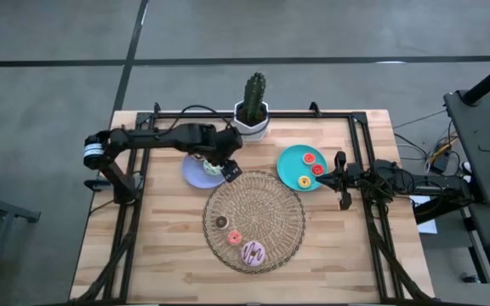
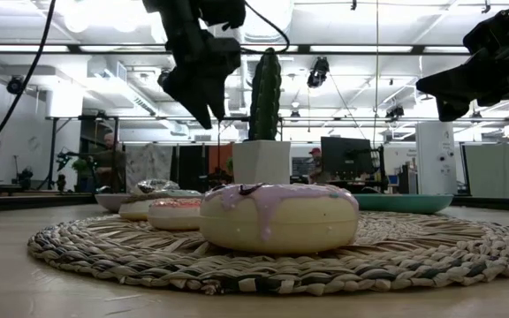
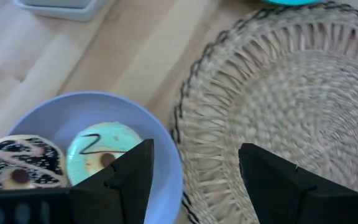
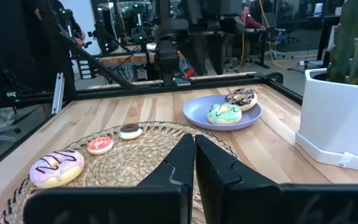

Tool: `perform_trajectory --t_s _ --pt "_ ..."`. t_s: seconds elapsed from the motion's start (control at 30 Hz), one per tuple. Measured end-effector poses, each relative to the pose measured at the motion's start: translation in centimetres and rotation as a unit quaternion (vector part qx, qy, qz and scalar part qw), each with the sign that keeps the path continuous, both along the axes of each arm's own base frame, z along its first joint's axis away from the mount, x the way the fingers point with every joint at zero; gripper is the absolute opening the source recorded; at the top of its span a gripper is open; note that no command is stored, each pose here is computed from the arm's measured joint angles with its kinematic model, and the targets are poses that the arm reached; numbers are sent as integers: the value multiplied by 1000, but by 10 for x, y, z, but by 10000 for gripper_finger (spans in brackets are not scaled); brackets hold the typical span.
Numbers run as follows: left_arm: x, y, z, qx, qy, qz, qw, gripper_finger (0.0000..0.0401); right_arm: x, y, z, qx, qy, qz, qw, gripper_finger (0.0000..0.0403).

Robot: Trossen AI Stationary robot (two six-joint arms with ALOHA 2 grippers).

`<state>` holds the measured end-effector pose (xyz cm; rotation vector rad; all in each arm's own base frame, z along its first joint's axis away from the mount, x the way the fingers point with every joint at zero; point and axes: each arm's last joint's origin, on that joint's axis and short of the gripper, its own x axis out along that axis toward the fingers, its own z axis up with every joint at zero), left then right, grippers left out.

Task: Pick & Place donuts
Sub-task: Put the large purple donut on the purple plate

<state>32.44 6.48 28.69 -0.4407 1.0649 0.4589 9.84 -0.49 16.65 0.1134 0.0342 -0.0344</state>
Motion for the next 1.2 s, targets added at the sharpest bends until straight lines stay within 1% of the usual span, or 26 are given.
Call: perform_trajectory --t_s 0.2,0.3,0.43,0.57,0.87,1.0,1.2 --pt "3 -24 -1 -1 6 -37 999 207 0 0 0 0 0 0 1000 8" --pt "1 -36 0 3 21 -68 997 206 0 0 0 0 0 0 1000 8" --pt "-5 -50 9 11 58 -118 991 206 0 0 0 0 0 0 1000 8" --pt "-10 -64 21 12 80 -145 986 206 0 0 0 0 0 0 1000 8" --pt "-12 -105 33 15 62 -206 976 206 0 0 0 0 0 0 1000 8" --pt "-12 -121 34 12 51 -217 975 206 0 0 0 0 0 0 1000 8" --pt "-11 -148 32 14 30 -257 966 206 0 0 0 0 0 0 1000 8"
